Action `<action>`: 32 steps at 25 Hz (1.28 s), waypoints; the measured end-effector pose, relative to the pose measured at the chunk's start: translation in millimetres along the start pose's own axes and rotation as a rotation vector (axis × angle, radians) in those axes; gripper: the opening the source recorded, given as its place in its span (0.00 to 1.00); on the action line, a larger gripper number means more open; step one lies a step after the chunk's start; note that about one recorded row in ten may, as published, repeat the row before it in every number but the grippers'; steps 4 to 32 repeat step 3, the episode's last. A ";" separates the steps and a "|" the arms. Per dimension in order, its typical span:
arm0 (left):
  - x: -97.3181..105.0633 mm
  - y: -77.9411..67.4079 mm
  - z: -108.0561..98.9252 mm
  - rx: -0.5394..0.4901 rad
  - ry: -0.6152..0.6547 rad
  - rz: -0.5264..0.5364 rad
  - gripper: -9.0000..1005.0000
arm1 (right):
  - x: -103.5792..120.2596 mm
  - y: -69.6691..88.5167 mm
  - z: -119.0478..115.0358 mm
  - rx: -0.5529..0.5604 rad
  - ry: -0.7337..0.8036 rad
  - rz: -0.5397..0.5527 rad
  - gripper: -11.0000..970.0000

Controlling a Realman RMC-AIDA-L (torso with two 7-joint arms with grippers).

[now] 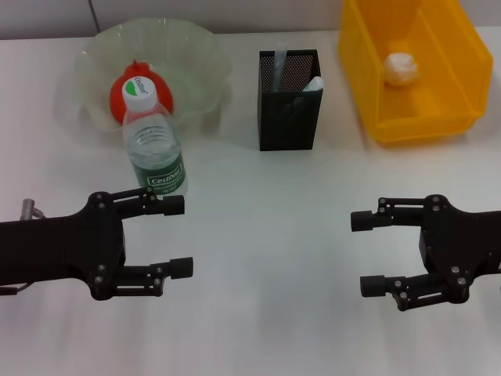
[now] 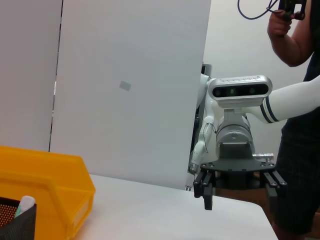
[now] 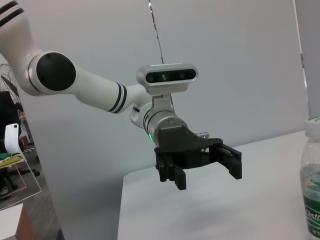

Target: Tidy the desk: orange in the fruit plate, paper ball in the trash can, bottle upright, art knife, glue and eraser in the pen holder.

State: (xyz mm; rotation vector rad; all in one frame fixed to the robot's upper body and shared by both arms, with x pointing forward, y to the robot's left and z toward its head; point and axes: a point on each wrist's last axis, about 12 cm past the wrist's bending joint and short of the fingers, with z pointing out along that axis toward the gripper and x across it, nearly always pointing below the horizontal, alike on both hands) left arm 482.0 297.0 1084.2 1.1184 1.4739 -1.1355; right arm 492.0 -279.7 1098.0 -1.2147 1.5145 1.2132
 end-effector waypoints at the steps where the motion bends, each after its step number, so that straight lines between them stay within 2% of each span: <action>1: 0.4 -0.3 -0.2 -0.002 -0.002 -0.002 0.80 | 0.2 0.3 0.4 0.000 -0.002 0.001 0.83; 32: 1.3 -1.0 -0.9 -0.010 -0.009 -0.003 0.80 | 0.5 0.8 0.6 0.000 -0.005 0.002 0.83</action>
